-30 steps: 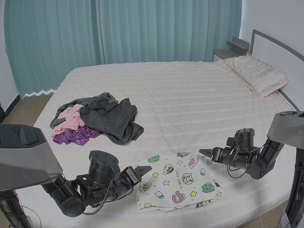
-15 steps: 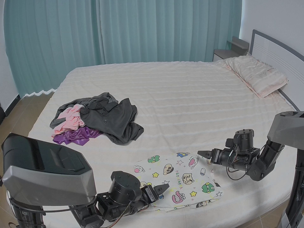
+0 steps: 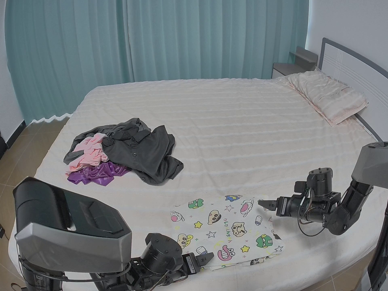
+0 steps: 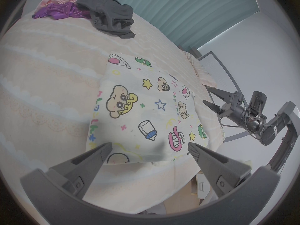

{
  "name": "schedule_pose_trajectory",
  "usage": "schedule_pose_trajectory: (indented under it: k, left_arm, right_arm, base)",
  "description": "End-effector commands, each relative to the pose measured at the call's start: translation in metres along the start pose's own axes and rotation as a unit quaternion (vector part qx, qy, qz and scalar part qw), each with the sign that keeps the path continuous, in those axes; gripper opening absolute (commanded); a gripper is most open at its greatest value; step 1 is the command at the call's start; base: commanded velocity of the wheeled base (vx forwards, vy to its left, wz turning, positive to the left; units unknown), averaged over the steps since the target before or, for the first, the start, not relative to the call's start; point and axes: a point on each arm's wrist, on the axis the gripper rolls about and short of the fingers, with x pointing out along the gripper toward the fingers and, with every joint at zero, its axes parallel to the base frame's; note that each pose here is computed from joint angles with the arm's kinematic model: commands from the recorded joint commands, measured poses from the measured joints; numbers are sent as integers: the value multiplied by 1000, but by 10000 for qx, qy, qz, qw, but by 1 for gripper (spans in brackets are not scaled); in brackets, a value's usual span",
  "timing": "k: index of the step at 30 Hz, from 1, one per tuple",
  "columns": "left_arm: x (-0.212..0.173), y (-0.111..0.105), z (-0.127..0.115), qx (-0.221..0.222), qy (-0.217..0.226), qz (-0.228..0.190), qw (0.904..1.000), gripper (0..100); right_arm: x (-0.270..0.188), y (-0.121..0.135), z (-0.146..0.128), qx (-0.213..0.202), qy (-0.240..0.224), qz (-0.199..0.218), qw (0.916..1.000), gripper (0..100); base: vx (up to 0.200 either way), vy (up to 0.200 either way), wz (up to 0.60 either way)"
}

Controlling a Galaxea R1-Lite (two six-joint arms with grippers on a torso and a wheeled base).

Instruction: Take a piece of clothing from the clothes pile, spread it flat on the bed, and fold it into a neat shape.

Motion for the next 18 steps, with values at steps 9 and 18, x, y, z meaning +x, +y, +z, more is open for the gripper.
schedule_pose_trajectory:
  k: [9, 18]
  left_arm:
    - [-27, -2, 18, -543, -440, -468, 9965, 100]
    - [-36, 4, 33, -1041, -703, -515, 9907, 100]
  right_arm:
    - [-41, -1, -38, -561, 830, 289, 9946, 100]
    - [-34, -14, -59, -1047, 1292, -96, 9860, 100]
  base:
    - [0, 0, 0]
    - [0, 0, 0]
